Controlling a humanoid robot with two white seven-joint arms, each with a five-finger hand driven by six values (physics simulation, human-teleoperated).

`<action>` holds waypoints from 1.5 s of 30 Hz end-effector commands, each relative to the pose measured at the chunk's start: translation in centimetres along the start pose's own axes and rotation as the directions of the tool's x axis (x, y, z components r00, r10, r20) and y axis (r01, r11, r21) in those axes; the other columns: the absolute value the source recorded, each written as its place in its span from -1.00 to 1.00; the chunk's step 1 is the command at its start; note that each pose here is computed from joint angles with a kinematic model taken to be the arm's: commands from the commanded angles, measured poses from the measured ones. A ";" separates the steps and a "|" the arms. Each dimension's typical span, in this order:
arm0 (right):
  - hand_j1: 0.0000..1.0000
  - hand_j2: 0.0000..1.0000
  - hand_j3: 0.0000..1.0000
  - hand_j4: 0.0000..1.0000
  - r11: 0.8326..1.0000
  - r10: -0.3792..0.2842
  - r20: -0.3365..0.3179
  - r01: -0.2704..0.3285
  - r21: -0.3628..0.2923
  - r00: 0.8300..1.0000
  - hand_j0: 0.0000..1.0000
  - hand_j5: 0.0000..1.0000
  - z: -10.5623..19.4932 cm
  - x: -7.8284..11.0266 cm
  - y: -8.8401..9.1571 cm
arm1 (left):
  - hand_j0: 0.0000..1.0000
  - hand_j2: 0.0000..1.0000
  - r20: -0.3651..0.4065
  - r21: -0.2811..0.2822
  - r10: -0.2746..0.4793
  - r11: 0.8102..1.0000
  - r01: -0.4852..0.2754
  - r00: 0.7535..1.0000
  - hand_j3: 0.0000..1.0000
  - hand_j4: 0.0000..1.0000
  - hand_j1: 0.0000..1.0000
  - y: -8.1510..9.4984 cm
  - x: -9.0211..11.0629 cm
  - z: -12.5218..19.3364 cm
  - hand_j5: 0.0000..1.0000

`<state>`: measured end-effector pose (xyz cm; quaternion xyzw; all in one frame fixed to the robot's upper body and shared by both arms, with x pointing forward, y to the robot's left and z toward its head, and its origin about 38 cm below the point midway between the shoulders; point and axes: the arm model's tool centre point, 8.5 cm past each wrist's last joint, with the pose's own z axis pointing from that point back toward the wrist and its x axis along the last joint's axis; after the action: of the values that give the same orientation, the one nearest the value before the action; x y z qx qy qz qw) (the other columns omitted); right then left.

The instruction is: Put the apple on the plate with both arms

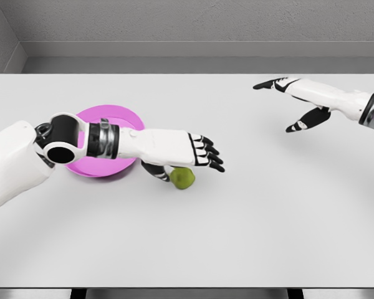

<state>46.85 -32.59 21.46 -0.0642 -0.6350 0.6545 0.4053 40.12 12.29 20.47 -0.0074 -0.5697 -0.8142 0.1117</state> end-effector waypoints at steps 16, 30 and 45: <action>1.00 1.00 1.00 1.00 1.000 -0.013 0.026 0.013 -0.002 1.000 1.00 1.00 -1.1 0.5 0.4 | 0.98 0.98 -0.099 -0.055 0.088 0.994 -0.094 0.991 0.98 0.98 0.98 -3.7 -3.0 0.8 0.98; 1.00 1.00 1.00 1.00 1.000 -0.006 0.029 0.006 -0.006 1.000 1.00 1.00 -1.2 0.7 0.0 | 0.85 0.85 -0.113 -0.071 0.097 0.992 -0.106 0.989 0.85 0.85 0.85 -4.5 -3.6 -0.4 0.85; 1.00 1.00 1.00 1.00 1.000 0.003 0.038 -0.003 -0.017 0.999 1.00 1.00 -1.5 1.0 -0.6 | 0.56 0.56 -0.097 -0.085 0.081 0.992 -0.089 0.992 0.56 0.56 0.56 -4.6 -3.1 -1.3 0.56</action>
<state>47.39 -30.87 22.09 -0.0573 -0.6460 0.6537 0.3900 42.49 13.26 15.26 0.0029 -0.5245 -0.8340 0.1716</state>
